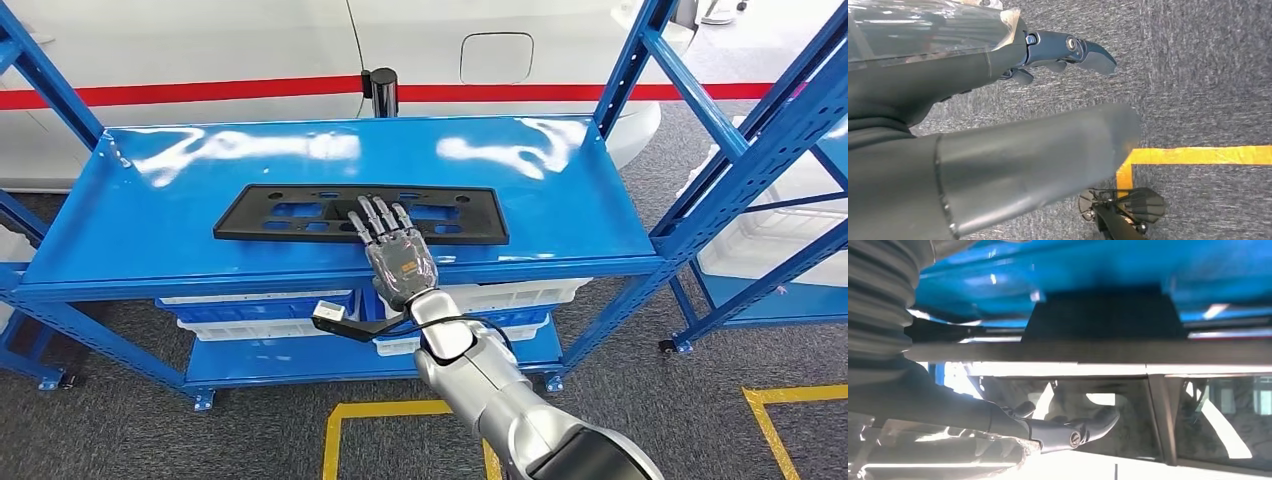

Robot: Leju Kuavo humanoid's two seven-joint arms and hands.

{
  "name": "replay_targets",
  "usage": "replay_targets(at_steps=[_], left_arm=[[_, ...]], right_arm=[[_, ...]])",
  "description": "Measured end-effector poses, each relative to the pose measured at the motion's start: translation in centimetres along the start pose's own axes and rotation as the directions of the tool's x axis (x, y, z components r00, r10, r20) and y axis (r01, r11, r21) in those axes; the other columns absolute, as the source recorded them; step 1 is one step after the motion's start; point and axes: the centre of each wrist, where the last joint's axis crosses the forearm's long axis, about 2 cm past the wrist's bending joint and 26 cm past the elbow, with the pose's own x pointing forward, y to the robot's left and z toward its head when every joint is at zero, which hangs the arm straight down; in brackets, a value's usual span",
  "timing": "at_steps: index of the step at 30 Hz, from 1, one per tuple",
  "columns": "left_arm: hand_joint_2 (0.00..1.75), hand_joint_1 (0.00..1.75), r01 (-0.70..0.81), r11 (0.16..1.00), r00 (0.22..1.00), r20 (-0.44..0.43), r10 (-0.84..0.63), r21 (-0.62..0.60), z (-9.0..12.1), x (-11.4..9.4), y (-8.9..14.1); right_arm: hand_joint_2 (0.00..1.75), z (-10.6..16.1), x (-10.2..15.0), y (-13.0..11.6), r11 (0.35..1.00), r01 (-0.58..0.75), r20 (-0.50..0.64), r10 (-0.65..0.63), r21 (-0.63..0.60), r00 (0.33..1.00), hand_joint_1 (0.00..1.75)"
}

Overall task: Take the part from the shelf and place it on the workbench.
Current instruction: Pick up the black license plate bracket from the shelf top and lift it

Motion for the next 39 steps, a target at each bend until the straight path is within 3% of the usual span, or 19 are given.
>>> replay_targets(at_steps=[19,39], left_arm=[[0.00,0.00,0.041,0.998,0.999,-0.016,-0.040,0.055,-0.2,0.5,-0.2],[0.00,0.00,0.076,0.994,0.997,0.009,-0.077,0.076,-0.2,0.8,-0.6]], right_arm=[[1.75,-0.8,4.8,-1.0,0.997,0.071,0.142,-0.071,0.006,0.987,0.00],[1.75,-2.3,6.8,-2.2,0.986,0.165,0.137,-0.168,0.033,0.976,0.00]])
